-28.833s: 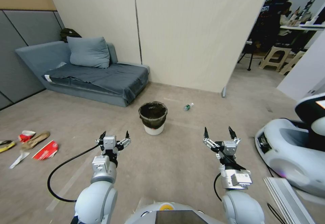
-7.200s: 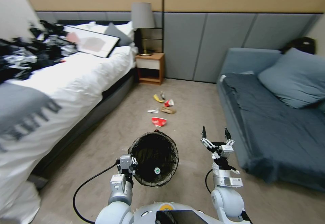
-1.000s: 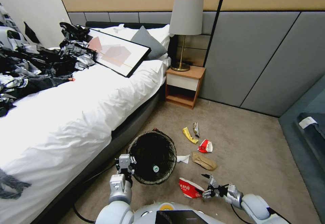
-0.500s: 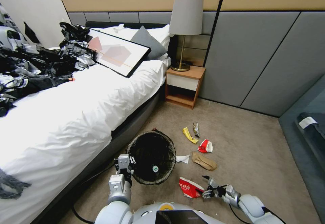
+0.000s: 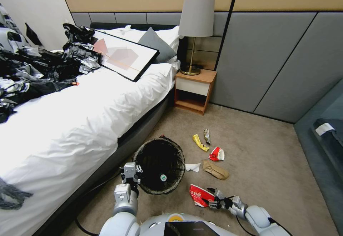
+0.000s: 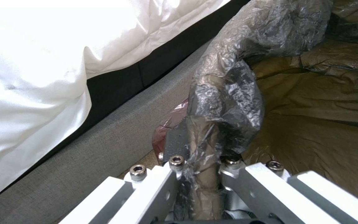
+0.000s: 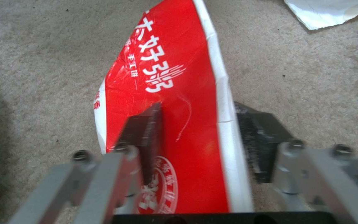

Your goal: Pick up the trash bin, then pick up the garbage from the floor and place it into the trash bin.

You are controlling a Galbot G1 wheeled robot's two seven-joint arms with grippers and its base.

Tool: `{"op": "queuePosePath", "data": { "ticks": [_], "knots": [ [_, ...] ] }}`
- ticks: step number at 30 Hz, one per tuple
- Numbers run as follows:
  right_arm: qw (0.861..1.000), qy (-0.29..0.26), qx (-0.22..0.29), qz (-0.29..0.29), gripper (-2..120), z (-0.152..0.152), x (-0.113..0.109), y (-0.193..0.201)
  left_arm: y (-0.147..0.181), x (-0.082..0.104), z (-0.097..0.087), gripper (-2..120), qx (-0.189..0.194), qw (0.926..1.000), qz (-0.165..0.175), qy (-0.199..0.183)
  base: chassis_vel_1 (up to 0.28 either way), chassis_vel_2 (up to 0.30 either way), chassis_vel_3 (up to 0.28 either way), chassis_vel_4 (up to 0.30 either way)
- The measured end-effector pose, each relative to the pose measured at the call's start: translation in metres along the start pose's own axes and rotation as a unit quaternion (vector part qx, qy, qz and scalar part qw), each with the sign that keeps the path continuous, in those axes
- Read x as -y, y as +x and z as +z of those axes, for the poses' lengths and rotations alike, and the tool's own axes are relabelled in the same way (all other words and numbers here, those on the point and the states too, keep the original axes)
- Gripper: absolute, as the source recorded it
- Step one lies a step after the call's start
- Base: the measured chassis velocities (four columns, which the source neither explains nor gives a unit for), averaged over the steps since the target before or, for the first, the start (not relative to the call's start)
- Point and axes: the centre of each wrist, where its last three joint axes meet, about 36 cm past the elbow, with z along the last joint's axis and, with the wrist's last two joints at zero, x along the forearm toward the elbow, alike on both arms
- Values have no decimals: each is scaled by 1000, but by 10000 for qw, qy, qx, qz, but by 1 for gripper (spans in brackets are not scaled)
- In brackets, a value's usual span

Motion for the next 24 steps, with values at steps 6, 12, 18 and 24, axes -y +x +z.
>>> {"op": "queuePosePath", "data": {
  "ticks": [6, 12, 18, 24],
  "knots": [
    [10000, 15, 35, 42, 10, 0, 2, 2, 0, 1, 0, 0, 5, 10000, 14, 5, 0, 0, 0, 0],
    [10000, 33, 60, 55, 0, 0, 4, 3, 0, 1, 0, 0, 6, 10000, 17, 8, 0, 0, 0, 0],
    [9999, 48, 88, 78, 0, 1, 5, 3, -1, 1, 0, 0, 8, 10000, 21, 12, 0, 0, 0, 0],
    [9999, 51, 108, 86, 0, 0, 5, 2, -1, 1, 0, 0, 10, 10000, 23, 13, 0, 0, 0, 0]
  ]
}}
